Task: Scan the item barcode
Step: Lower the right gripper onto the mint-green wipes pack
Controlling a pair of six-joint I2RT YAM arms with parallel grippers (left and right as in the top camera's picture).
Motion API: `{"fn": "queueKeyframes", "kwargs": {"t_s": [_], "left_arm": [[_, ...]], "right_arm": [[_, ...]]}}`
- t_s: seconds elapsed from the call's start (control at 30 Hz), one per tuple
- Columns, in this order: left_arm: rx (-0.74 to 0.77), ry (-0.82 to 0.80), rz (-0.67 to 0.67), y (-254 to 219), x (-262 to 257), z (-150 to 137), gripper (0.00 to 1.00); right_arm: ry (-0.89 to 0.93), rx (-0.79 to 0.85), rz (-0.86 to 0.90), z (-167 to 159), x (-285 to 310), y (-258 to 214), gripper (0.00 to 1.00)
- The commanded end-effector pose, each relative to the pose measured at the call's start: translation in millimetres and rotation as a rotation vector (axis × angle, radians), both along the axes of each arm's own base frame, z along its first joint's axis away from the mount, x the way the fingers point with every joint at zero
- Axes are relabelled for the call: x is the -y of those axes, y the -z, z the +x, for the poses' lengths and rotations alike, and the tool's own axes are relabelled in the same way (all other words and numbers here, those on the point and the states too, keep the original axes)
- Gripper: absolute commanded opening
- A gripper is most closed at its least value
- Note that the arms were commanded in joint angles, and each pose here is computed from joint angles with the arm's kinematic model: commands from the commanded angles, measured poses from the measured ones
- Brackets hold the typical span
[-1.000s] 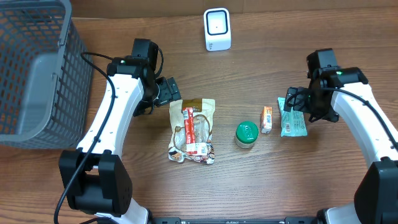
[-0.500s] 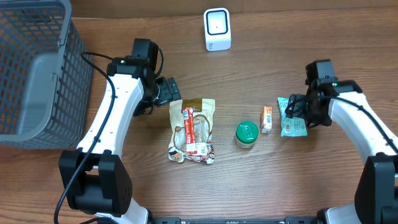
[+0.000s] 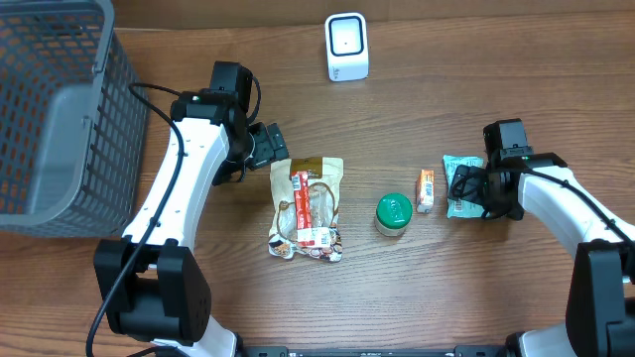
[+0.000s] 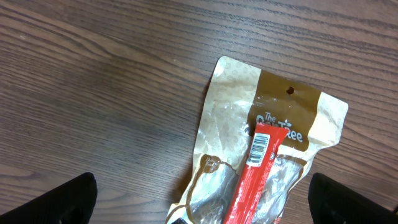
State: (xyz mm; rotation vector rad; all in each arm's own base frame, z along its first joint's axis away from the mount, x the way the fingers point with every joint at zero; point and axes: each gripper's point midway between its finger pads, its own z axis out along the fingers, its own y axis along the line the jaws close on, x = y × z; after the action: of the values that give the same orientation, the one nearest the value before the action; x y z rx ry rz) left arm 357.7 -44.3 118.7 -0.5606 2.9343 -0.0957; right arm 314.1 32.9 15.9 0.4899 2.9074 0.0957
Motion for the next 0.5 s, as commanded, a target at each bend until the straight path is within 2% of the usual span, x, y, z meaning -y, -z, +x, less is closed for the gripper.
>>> {"fn": "queueKeyframes", "kwargs": {"t_s": [0.0, 0.23, 0.47], "left_arm": [[0.044, -0.003, -0.01, -14.1, 1.9, 5.0, 1.0], [0.044, -0.003, -0.01, -14.1, 1.9, 5.0, 1.0], [0.044, -0.003, -0.01, -14.1, 1.9, 5.0, 1.0]], "right_arm": [[0.045, -0.014, 0.103, -6.6, -14.1, -0.2, 0.92], [0.042, -0.07, 0.121, -20.5, -17.3, 2.8, 0.79], [0.029, -0.118, 0.193, -30.6, -29.5, -0.1, 0.77]]}}
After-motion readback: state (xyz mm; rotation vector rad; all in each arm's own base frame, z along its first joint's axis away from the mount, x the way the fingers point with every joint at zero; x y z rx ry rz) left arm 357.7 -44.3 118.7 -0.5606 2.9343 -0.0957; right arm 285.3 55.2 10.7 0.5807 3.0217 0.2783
